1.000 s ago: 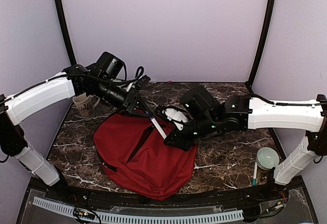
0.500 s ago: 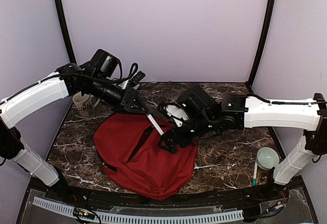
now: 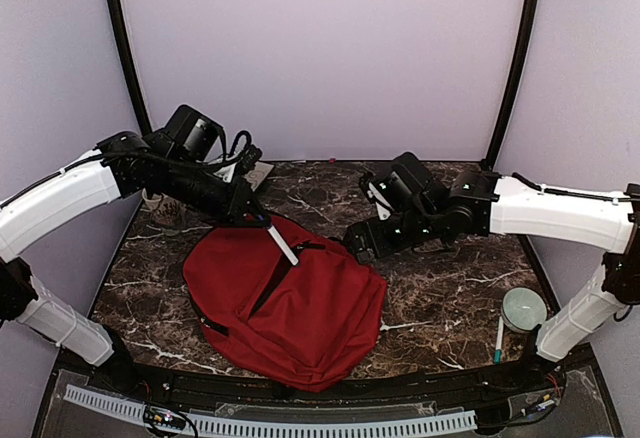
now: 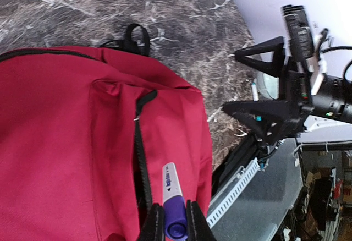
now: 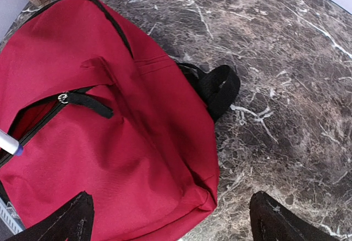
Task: Pack the student bag
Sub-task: Place the pen in the lower front pocket of the bag.
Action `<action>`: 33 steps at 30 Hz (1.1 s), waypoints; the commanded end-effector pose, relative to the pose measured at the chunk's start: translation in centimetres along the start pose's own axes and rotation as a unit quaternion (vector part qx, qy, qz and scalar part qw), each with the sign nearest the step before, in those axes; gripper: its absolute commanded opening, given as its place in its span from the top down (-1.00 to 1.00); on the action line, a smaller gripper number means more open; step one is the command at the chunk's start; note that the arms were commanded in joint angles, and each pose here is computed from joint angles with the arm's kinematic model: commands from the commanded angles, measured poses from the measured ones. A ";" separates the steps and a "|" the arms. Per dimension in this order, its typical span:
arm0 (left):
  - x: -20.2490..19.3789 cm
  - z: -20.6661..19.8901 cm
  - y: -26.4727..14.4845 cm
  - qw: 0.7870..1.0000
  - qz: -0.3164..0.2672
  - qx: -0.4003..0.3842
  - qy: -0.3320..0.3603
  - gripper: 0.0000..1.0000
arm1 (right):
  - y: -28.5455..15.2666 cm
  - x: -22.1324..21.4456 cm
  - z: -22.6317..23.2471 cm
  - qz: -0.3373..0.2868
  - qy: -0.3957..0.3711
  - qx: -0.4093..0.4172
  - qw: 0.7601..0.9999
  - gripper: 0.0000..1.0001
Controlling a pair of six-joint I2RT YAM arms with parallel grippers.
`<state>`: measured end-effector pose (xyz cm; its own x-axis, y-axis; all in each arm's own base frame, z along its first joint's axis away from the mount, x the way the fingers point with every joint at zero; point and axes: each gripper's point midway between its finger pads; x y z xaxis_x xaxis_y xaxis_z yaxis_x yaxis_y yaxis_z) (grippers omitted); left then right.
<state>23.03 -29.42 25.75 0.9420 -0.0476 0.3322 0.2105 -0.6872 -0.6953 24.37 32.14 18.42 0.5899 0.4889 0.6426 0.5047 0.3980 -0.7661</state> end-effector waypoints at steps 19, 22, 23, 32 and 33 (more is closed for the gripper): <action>-1.5 4.8 0.2 0.995 -0.013 0.089 -0.041 1.00 | -0.6 -3.1 -2.6 0.015 0.055 -0.021 0.998 -0.97; -2.4 4.3 0.8 0.997 0.012 0.067 -0.048 1.00 | -0.6 -3.0 -2.5 0.014 0.057 -0.017 0.998 -0.97; -2.7 4.1 1.0 0.997 0.019 0.057 -0.051 1.00 | -0.6 -2.9 -2.5 0.014 0.059 -0.018 0.998 -0.98; -4.0 3.7 2.8 0.996 0.040 0.004 -0.077 1.00 | -1.4 -4.6 -6.5 0.029 0.147 -0.066 0.986 -0.99; -4.2 3.9 3.1 0.996 0.044 0.005 -0.079 1.00 | -1.4 -5.0 -6.9 0.034 0.160 -0.067 0.984 -0.99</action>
<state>21.22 -27.70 19.35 0.9833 0.0133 0.1815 0.1495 -0.6271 -0.7645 24.98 26.22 16.41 0.7327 0.3297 0.5953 0.5210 0.2910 -0.8024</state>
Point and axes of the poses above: each gripper's point midway between its finger pads, its own y axis out along the fingers, its own z axis along the line the jaws close on, x = y × z, and after that the axes turned 11 degrees about -y, right-handed
